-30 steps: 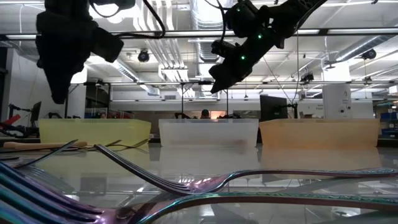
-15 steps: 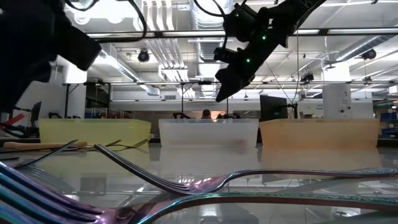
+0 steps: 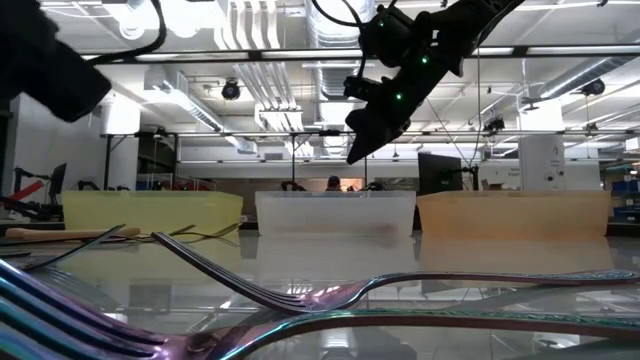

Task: Sort silverware by color (type)
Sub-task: Put the black fork into the yellow bin

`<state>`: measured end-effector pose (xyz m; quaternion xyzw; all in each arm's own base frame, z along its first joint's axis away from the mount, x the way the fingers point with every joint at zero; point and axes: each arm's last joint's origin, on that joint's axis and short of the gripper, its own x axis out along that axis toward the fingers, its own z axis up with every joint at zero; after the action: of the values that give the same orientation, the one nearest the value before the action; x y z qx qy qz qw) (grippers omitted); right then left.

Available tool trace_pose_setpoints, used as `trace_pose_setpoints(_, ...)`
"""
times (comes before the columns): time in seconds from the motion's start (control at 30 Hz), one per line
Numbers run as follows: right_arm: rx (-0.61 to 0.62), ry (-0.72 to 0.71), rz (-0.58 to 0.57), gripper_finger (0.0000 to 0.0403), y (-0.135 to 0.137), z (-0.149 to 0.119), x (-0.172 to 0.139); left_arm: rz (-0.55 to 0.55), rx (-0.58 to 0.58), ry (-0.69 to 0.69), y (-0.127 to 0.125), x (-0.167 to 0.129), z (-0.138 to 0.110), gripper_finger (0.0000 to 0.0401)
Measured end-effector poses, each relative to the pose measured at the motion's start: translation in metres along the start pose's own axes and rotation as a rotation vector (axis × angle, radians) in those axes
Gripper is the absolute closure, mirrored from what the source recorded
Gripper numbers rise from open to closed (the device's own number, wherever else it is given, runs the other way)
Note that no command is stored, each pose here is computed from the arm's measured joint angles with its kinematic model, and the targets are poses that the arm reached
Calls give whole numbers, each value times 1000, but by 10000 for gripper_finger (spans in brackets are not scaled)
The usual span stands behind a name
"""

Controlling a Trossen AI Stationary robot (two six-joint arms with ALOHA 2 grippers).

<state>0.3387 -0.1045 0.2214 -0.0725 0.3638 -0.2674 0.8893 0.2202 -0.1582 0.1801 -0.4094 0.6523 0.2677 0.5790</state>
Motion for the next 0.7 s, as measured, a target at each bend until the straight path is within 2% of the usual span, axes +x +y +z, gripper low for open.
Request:
trace_pose_setpoints(0.17,-2,0,0,284,0,0,0,76,-13,13,-3,21,-6,304)
trace_pose_setpoints(0.3,-1,0,0,284,0,0,0,88,-11,12,-7,33,-6,304)
trace_pose_setpoints(0.5,-1,-1,0,284,0,0,0,111,9,17,-9,39,-5,304)
trace_pose_setpoints(0.7,-1,0,1,284,0,0,0,89,24,15,-9,34,-5,304)
